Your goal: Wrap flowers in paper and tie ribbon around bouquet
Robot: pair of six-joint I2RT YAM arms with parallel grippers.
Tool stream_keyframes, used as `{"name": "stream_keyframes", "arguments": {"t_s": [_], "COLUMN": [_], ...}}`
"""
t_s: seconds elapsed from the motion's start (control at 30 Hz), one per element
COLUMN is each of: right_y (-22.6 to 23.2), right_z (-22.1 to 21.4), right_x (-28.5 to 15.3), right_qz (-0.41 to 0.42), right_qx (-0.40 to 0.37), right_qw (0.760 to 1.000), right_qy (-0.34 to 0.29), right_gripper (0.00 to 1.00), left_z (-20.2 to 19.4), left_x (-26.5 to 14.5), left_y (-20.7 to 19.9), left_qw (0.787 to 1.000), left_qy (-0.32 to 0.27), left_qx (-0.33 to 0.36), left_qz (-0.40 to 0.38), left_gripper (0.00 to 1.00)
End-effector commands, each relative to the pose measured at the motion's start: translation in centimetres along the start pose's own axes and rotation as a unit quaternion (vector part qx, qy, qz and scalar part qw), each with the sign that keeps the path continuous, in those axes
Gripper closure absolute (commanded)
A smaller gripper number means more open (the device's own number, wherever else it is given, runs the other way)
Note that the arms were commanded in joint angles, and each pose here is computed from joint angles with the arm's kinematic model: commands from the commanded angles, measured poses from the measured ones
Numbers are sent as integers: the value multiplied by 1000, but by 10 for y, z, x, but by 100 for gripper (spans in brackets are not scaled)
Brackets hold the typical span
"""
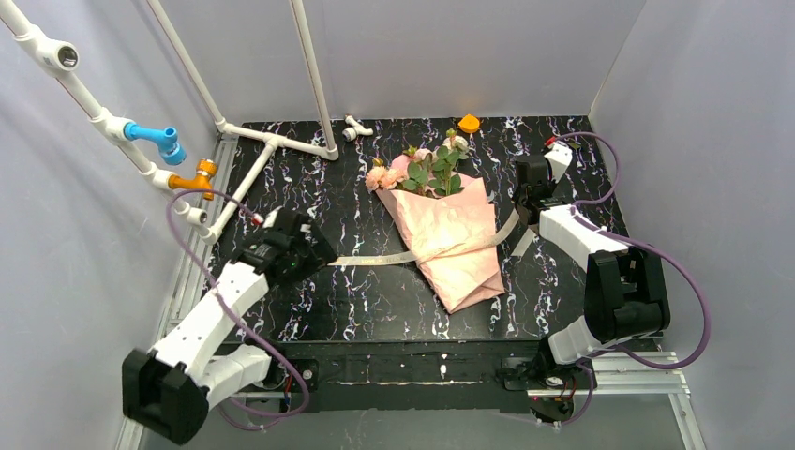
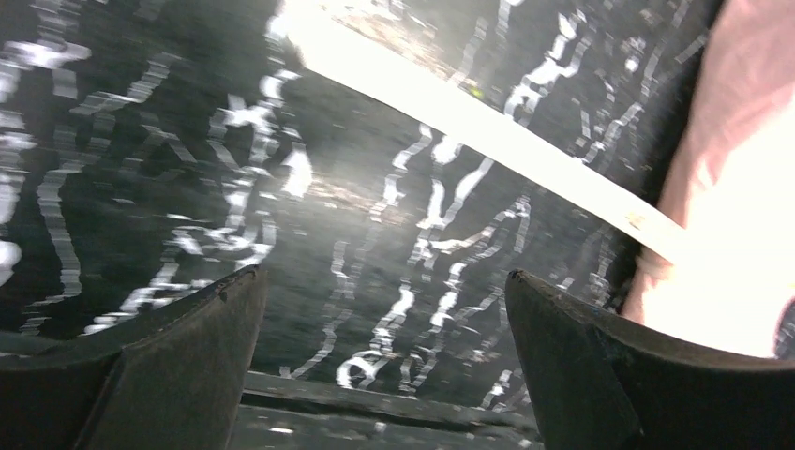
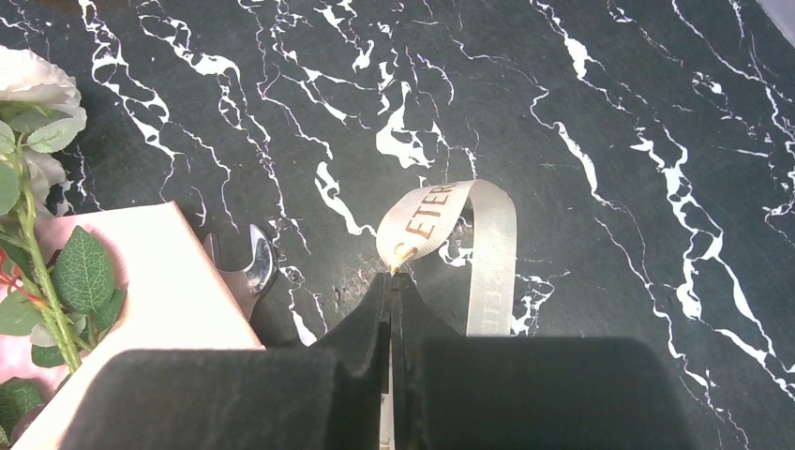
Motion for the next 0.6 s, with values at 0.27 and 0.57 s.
{"name": "stream_keyframes", "arguments": {"t_s": [0.27,0.57], "right_y": [-11,-42], "right_z": [7,25], "right_x": [-5,1], "right_qz": [-51,-124], "right_qx": [33,67], "right_qw": [998,988], "right_qy": [-22,-59], "right_gripper": [99,99], "left_z": [-46,-77], "left_x": [47,92], "left_y": [-125,-150], "left_qw": [990,979], "left_qy": [68,121], "left_qx": [-114,-165], "left_qz": [-54,-19], "left_gripper": [14,20]}}
Point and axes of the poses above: each gripper's point midway between its finger pads, its own x axis out along the fingers, its own y axis along the line the jaws close on, z = x × y, the point moved 9 cm from there along -x, back along the fingers, and after that the axes turned 11 degrees about -x, right-handed, at the moved point
